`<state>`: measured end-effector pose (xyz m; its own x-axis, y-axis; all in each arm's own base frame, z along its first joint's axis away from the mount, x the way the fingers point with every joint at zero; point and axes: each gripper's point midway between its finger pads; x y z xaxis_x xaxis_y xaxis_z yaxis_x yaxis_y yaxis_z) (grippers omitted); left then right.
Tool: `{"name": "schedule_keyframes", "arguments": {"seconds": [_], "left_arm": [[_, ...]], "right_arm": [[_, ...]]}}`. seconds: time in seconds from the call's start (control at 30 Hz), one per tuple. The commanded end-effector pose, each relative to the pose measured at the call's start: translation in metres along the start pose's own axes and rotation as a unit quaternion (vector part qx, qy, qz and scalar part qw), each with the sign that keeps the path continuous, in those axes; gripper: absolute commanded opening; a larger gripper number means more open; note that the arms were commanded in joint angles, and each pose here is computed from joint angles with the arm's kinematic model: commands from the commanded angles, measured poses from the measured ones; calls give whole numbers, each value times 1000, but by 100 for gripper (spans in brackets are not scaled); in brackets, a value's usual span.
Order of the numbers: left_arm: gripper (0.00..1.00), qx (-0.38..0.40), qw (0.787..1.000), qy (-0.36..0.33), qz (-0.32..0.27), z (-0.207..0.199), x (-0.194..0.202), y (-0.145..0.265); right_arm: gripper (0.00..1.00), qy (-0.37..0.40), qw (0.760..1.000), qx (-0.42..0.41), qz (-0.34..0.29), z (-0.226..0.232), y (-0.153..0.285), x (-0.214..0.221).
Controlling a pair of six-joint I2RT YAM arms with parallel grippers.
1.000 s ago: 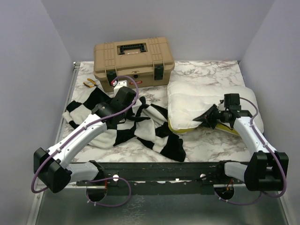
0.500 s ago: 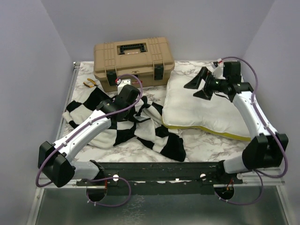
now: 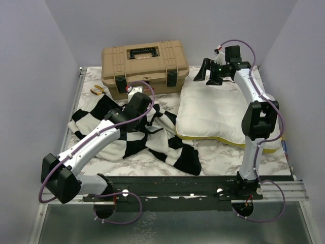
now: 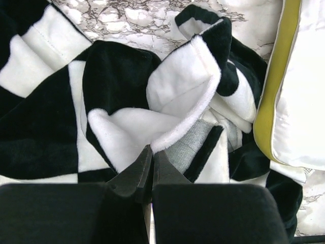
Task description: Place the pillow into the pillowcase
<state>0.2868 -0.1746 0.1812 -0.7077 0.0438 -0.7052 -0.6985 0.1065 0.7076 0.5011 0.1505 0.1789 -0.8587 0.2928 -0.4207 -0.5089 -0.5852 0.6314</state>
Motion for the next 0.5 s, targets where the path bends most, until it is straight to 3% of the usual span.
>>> {"name": "schedule_keyframes", "arguments": {"seconds": [0.0, 0.23, 0.47], "left_arm": [[0, 6, 1000, 0, -2, 1, 1, 1], [0, 1, 1000, -23, 14, -1, 5, -10], [0, 0, 999, -27, 18, -4, 4, -14]], "right_arm": [[100, 58, 998, 16, -13, -10, -16, -25], [100, 105, 994, 15, 13, -26, -70, -16], [100, 104, 987, -45, 113, -21, -105, 54]]}}
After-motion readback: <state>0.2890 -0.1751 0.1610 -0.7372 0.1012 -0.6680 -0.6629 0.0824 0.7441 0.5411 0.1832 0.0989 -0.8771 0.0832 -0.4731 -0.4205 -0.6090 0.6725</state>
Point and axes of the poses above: each gripper's point midway between its finger pads, its own y axis back along the fingers, its own z axis along the line the jaws close on, x = y × z, and after that the axes turned 10 degrees about -y, right-handed
